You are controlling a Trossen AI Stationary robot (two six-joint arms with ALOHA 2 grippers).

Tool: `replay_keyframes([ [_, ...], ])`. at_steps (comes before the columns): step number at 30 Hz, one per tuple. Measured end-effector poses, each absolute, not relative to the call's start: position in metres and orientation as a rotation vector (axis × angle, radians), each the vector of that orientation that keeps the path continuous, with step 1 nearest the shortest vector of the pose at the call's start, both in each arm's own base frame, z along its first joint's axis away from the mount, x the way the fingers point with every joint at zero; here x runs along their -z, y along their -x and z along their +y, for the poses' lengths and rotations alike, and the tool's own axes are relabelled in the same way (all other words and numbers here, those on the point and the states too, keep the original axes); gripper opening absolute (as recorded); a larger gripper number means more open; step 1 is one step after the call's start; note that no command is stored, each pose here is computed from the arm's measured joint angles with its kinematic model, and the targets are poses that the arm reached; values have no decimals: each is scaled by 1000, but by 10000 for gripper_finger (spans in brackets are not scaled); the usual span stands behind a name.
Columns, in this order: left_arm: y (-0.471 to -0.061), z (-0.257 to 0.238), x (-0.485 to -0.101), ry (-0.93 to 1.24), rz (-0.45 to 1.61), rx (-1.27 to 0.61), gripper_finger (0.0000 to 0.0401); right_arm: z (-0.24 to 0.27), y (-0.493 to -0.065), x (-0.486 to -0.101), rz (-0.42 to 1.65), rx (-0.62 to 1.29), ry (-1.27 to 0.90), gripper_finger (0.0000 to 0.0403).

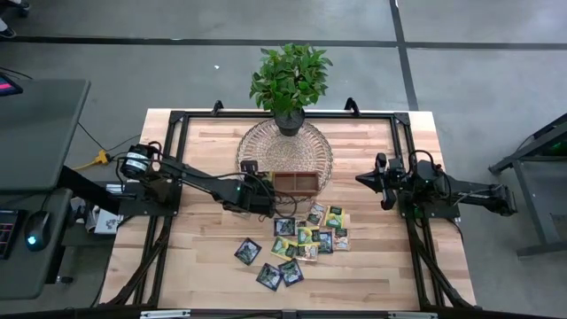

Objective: Pick & Place Tea
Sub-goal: Put the green tea bag into the left section of the wooden organizer

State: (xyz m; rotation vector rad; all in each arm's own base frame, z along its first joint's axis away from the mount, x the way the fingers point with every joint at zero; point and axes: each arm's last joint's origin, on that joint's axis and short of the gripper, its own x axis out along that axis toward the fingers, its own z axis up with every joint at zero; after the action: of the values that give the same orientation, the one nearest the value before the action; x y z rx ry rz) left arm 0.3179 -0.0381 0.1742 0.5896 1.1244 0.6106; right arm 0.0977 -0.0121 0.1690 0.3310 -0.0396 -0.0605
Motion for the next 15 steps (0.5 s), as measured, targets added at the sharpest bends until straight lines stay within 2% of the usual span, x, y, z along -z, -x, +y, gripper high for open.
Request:
replay_keyframes([
  [7,-319,-34,-174,-577,1126,-614,7,-12,-98,-169,-40,60,-329,0],
  [15,-319,-34,-174,-576,1127,-612,59,-12,-98,-169,-39,60,-332,0],
])
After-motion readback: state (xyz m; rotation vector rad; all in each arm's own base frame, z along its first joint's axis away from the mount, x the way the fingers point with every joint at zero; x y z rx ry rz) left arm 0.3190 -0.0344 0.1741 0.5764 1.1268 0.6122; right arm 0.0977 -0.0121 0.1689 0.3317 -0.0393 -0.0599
